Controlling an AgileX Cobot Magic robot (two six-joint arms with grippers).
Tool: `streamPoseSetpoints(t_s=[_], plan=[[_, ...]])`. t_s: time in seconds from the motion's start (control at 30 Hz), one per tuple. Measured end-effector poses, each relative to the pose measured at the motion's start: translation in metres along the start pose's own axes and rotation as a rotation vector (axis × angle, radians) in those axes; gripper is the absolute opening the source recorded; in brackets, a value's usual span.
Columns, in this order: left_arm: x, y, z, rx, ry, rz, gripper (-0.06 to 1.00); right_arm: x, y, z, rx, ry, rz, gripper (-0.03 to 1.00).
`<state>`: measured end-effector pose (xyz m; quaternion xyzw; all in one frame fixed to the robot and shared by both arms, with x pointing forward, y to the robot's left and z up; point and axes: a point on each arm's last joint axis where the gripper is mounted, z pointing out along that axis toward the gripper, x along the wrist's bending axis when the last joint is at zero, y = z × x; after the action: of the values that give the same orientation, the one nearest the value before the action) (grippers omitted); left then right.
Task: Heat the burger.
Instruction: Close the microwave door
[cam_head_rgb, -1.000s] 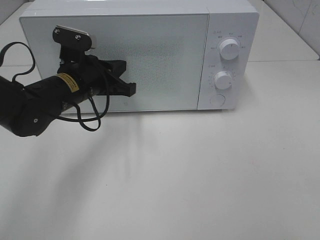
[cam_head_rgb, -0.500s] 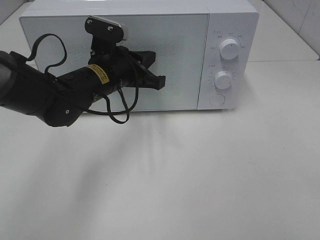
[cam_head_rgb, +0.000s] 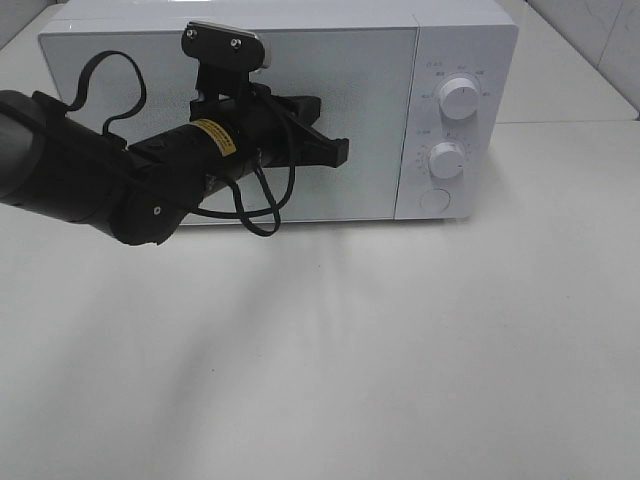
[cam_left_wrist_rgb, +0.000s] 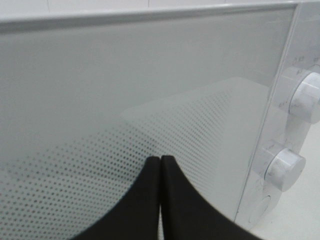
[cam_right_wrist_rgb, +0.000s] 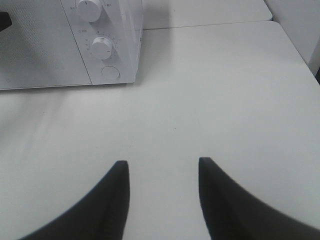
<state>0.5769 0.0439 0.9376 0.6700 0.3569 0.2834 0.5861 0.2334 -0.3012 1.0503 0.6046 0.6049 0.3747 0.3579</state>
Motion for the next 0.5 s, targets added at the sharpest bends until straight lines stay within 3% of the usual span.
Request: streamPoseSetpoints(t_s=[0.27,0.43,0.5], plan=[[-0.016,0.026,-0.006,-0.039,0.002,-0.02,0.0,0.0,0.0,0.0,0.0,0.0,0.0,0.47],[-0.04,0.036,-0.012,-0.029,-0.053,-0.017,0.0,0.0,0.0,0.0,0.0,0.0,0.0,0.47],[-0.053,0.038,-0.017,0.023,-0.088,-0.003,0.0,0.0,0.0,0.0,0.0,0.0,0.0,0.47]])
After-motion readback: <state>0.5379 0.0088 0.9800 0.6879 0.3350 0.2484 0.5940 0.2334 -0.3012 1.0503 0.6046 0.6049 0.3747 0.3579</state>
